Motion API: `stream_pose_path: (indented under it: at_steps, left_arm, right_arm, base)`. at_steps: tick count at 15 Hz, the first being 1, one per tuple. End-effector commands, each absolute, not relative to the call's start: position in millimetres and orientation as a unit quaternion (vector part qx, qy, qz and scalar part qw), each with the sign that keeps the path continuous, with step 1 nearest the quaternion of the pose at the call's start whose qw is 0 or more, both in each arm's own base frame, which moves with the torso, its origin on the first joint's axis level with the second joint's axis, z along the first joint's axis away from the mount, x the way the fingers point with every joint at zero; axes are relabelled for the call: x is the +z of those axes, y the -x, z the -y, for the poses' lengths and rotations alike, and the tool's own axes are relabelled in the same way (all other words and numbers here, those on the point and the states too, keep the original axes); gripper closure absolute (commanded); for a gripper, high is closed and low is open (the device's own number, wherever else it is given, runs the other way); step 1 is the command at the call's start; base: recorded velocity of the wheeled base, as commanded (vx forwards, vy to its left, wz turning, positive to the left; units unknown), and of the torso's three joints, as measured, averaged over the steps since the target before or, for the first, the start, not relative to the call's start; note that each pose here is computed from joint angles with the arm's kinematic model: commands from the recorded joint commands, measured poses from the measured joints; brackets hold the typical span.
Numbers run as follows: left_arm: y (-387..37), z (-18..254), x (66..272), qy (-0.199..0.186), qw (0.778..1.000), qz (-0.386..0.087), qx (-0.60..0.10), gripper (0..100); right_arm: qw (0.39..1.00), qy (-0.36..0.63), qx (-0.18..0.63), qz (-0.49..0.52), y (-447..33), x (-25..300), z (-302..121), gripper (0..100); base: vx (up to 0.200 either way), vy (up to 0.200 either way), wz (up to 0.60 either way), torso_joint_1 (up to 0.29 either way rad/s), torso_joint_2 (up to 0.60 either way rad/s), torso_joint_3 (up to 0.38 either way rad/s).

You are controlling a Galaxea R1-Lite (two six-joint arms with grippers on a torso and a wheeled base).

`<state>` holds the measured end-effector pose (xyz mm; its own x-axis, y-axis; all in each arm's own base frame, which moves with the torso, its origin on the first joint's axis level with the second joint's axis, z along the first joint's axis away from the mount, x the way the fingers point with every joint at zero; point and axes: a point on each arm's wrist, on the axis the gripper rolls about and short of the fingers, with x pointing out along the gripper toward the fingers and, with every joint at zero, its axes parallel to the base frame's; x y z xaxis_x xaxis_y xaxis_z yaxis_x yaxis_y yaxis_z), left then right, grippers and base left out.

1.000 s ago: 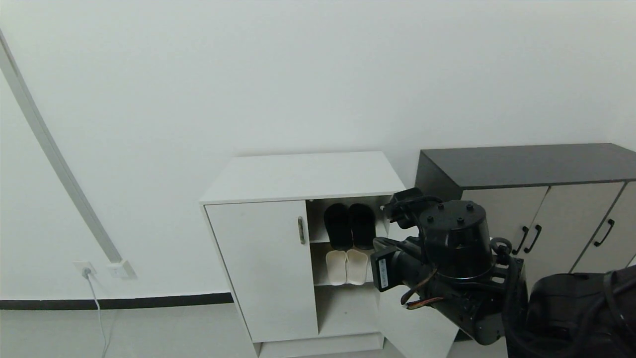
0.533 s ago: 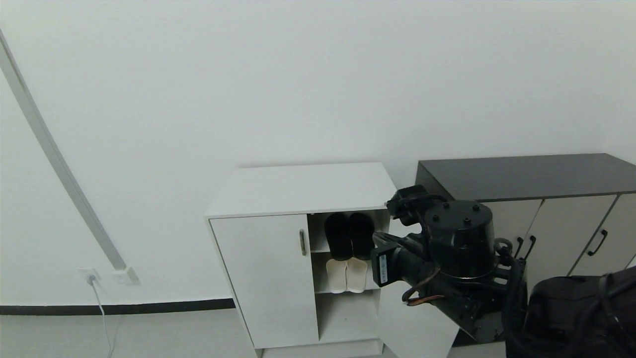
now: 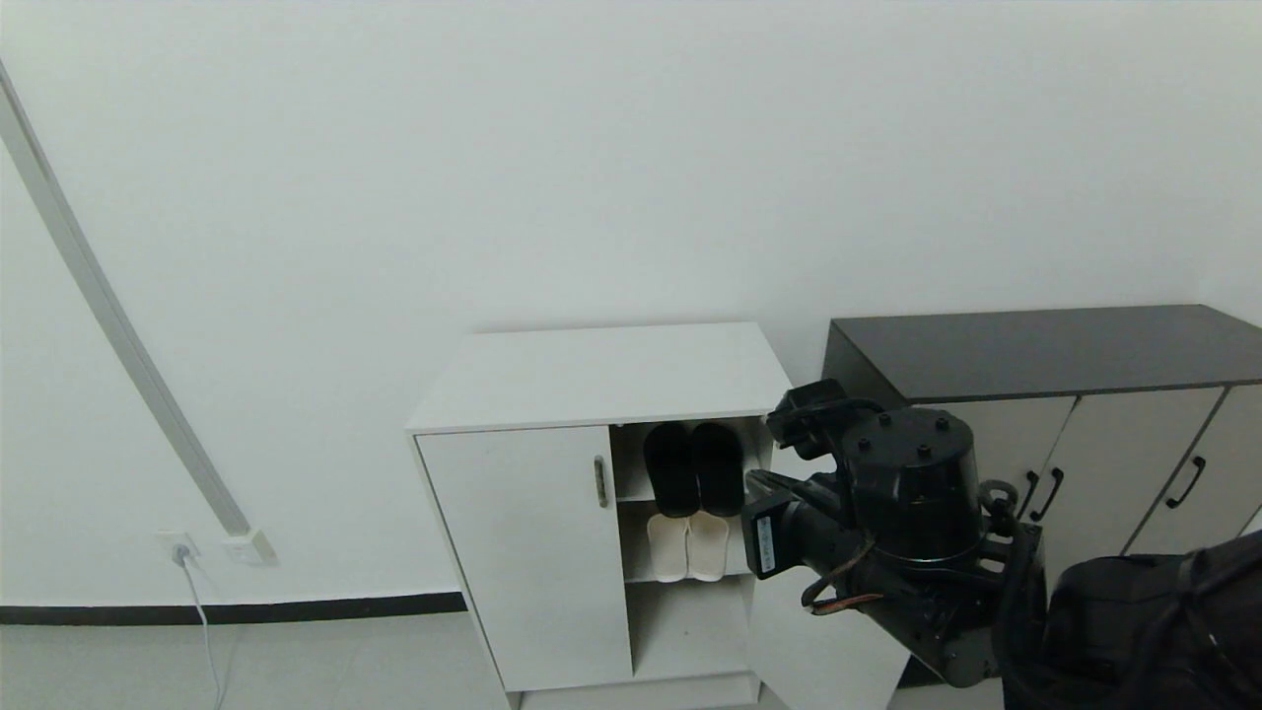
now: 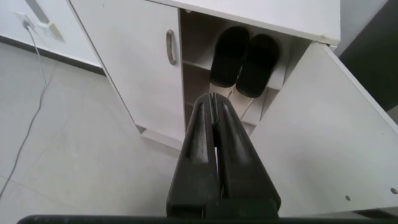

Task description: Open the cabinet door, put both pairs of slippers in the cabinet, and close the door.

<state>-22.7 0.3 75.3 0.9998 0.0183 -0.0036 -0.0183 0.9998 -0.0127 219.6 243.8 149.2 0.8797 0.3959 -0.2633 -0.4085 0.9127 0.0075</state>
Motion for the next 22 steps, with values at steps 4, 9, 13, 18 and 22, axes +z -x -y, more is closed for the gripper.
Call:
stream_pose_path:
  at_steps: [4, 9, 13, 18, 22]
  left_arm:
    - [22.7, -0.3, 75.4, 0.006, 1.0, -0.001, 0.009, 100]
    - [22.7, -0.3, 75.4, 0.006, 1.0, -0.001, 0.009, 100]
    - [22.7, -0.3, 75.2, 0.006, 1.0, -0.002, 0.009, 100]
    - [22.7, -0.3, 75.4, 0.007, 1.0, -0.001, 0.009, 100]
    - [22.7, -0.4, 75.4, 0.007, 1.0, -0.001, 0.011, 100]
  right_arm:
    - [0.969, 0.028, 0.206, -0.132, -219.7, 147.7, -242.8, 100]
    - [0.97, 0.023, 0.205, -0.127, -220.9, 147.9, -241.9, 100]
    - [0.97, 0.029, 0.208, -0.122, -220.8, 146.7, -241.8, 100]
    - [0.97, 0.04, 0.205, -0.123, -223.0, 144.2, -241.2, 100]
    - [0.971, 0.038, 0.2, -0.121, -225.6, 145.3, -239.7, 100]
  base:
    - [0.0, 0.0, -0.6, -0.002, 0.0, 0.004]
    - [0.0, 0.0, -0.36, 0.008, 0.0, 0.0]
    - [0.0, 0.0, 0.0, 0.0, 0.0, 0.0]
    - [-0.08, 0.0, 0.0, 0.001, 0.0, 0.001]
    - [-0.05, 0.0, 0.0, 0.003, 0.0, -0.001]
